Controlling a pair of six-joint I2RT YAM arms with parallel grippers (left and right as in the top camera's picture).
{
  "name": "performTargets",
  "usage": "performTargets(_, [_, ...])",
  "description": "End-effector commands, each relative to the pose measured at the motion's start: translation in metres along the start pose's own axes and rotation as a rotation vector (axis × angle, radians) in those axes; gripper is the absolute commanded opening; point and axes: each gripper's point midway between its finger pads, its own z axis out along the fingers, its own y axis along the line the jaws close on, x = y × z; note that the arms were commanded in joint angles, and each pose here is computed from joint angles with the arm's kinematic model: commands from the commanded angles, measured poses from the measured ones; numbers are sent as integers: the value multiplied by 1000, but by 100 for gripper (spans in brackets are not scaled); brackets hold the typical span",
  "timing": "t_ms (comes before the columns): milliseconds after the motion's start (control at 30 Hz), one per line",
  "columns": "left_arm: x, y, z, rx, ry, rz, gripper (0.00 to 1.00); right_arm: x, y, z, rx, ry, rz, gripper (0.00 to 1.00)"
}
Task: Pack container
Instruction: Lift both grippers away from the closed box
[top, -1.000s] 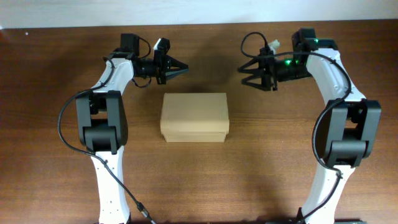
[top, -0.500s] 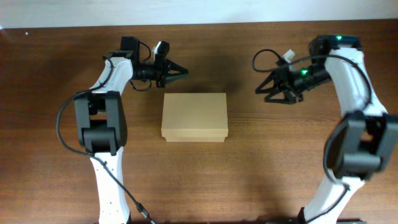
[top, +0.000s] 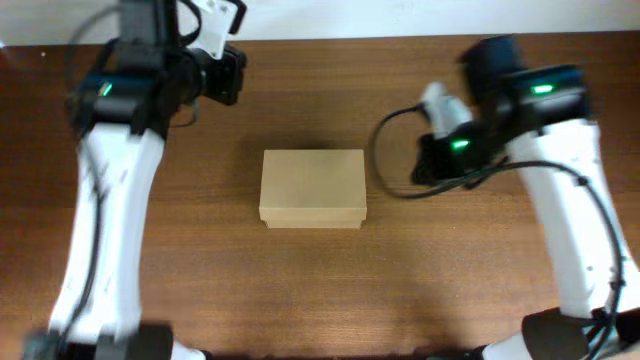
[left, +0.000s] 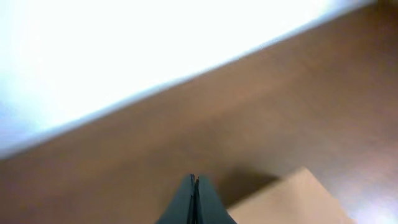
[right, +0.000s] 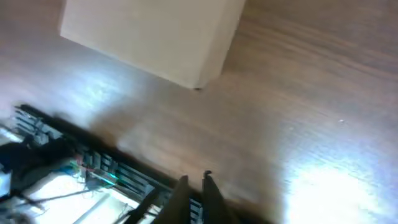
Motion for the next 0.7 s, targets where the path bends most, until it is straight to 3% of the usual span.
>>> performTargets(0, [-17, 33, -52, -254, -64, 59, 2, -2, 14, 18, 160, 12, -48, 4])
performTargets(233, [-43, 22, -149, -347, -252, 82, 2, -66, 44, 39, 347, -234, -239, 4])
performTargets(400, [-34, 20, -180, -393, -257, 92, 2, -119, 65, 55, 319, -386, -318, 4])
performTargets(500, [-18, 22, -188, -421, -207, 83, 1, -126, 63, 81, 314, -348, -317, 4])
performTargets(667, [2, 23, -200, -458, -145, 73, 2, -107, 61, 141, 245, -151, -315, 4])
